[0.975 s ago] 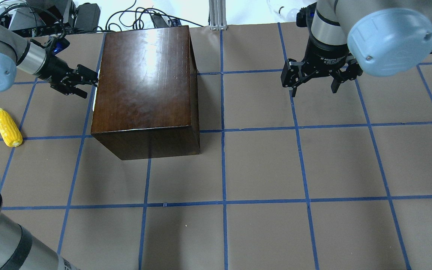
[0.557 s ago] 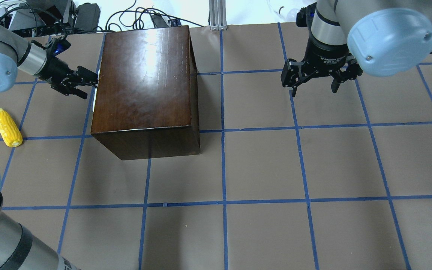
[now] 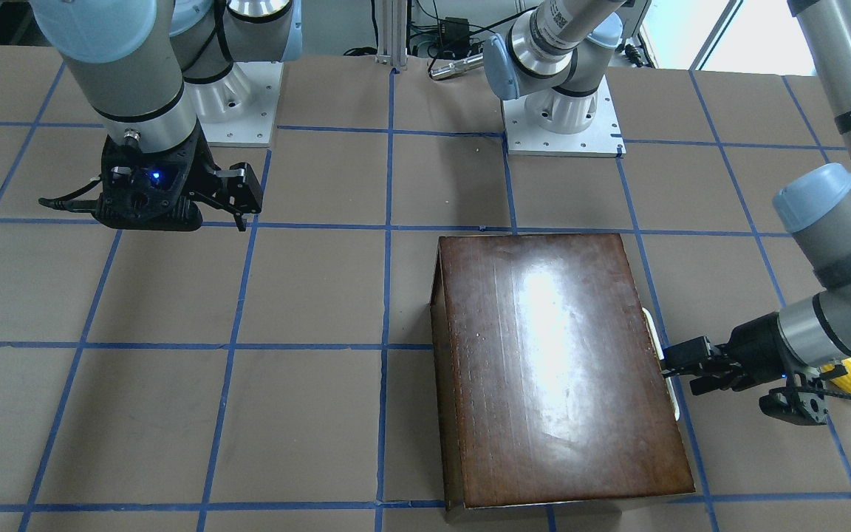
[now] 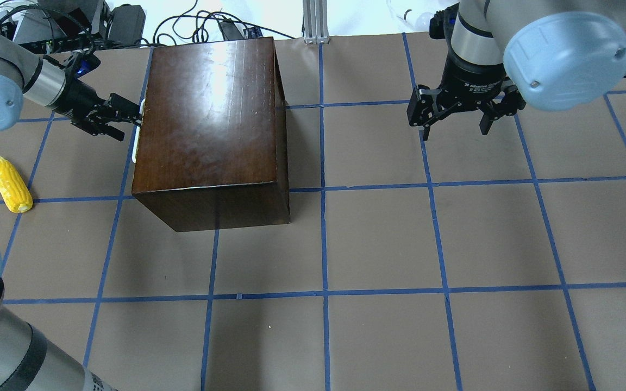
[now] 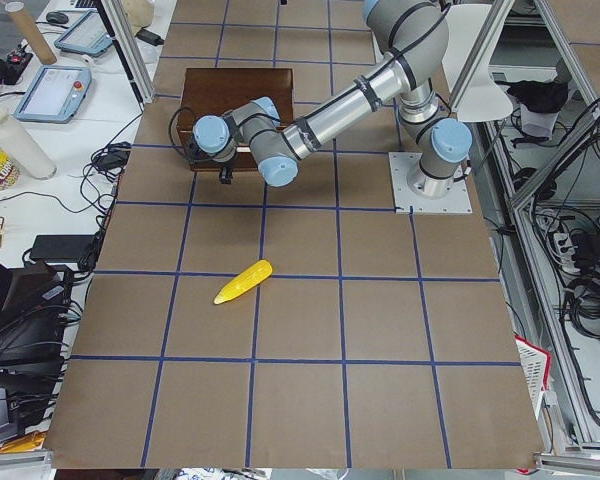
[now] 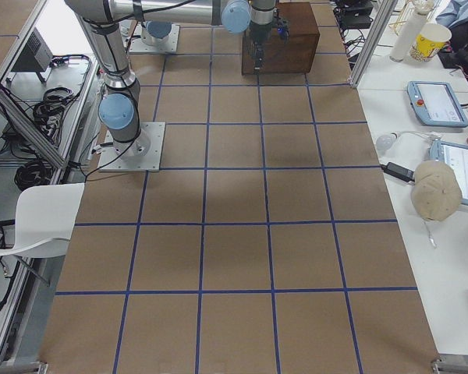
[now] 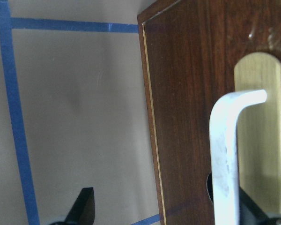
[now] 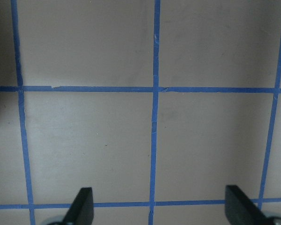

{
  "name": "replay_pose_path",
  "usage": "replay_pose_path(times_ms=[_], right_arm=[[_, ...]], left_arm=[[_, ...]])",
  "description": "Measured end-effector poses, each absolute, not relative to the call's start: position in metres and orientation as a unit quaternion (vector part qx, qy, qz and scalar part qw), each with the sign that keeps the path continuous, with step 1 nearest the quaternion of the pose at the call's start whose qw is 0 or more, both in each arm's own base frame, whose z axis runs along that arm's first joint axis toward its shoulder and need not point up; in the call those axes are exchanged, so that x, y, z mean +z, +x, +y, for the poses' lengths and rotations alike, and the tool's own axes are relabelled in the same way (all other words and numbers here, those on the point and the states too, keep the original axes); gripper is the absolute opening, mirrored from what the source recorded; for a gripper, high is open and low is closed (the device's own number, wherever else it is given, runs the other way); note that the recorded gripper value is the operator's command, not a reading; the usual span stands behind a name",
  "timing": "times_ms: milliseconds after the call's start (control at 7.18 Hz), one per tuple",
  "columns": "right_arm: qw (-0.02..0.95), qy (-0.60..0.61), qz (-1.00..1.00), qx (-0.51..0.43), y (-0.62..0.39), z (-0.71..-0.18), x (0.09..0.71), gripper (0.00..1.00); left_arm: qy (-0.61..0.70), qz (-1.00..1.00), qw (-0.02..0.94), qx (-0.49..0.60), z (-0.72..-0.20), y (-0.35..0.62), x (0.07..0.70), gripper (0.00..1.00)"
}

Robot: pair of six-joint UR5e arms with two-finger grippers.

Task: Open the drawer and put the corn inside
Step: 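Close the left gripper on the white drawer handle, then pull the drawer outward from the cabinet with the left gripper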

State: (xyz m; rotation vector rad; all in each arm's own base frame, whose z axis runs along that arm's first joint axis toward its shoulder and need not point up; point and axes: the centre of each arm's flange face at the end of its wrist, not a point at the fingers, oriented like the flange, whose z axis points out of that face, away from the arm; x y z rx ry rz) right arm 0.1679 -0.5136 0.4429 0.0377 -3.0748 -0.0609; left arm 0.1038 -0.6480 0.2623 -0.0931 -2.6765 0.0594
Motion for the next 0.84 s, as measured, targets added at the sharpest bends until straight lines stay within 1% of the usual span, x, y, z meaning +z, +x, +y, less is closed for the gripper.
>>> replay_pose_path(times_ms=[835], right_arm=[[0.034,0.012,-0.999,-0.020,0.1678,-0.5136,0.4429,1.00]], left_arm=[[-0.061,-0.976,0.210,0.020,-0.6465,0.1113,0.2621,1.00]])
